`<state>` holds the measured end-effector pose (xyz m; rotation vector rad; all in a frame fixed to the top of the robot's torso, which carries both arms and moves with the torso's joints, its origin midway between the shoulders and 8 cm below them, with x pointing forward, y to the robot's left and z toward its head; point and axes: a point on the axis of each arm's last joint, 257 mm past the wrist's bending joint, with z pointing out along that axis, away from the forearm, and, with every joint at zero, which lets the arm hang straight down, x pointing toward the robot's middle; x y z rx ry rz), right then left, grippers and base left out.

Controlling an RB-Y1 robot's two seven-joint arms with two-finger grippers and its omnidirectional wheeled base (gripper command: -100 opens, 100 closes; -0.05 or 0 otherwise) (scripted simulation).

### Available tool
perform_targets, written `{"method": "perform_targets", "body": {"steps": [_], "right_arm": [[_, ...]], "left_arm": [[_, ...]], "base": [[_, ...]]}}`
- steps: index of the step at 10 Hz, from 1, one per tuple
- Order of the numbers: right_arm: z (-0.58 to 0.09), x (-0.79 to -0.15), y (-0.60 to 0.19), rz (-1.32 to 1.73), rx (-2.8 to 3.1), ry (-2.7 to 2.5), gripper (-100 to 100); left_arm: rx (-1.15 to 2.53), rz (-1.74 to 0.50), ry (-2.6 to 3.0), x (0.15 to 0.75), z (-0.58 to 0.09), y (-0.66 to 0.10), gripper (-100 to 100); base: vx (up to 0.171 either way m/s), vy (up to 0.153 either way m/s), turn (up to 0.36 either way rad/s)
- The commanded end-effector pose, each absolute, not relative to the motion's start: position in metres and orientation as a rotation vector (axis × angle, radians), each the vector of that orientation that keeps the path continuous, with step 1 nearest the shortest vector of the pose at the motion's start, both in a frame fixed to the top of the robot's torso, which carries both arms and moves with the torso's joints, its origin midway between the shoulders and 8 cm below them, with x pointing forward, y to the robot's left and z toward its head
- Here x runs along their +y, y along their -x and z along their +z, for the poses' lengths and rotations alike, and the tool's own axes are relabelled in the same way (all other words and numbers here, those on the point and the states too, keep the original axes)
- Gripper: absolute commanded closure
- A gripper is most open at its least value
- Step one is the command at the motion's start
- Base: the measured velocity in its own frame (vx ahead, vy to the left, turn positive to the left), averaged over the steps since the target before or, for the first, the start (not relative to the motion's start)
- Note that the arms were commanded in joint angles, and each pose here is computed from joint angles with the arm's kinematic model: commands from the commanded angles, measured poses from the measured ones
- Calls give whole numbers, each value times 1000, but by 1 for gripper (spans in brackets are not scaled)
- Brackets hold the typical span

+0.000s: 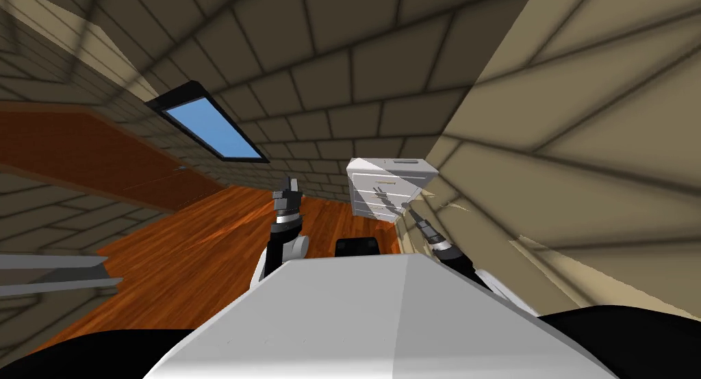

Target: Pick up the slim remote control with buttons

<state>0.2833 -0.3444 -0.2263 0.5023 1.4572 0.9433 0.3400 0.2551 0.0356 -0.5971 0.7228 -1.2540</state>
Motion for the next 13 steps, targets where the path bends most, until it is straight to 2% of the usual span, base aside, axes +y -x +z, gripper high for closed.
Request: {"method": "perform_targets", "body": {"steps": [1, 6, 13], "right_arm": [[-244, -357, -266, 909, 1531, -482, -100], [-292, -413, -194, 754, 1795, -390, -100], [-310, -487, -104, 571, 2104, -257, -100]], "left_arm": [[723, -1254, 597, 255, 36, -340, 0], [723, -1254, 597, 255, 36, -340, 0], [723, -1253, 597, 255, 36, -340, 0]], "base": [[-20, 127, 97], [-2, 88, 206], [26, 51, 183]]}}
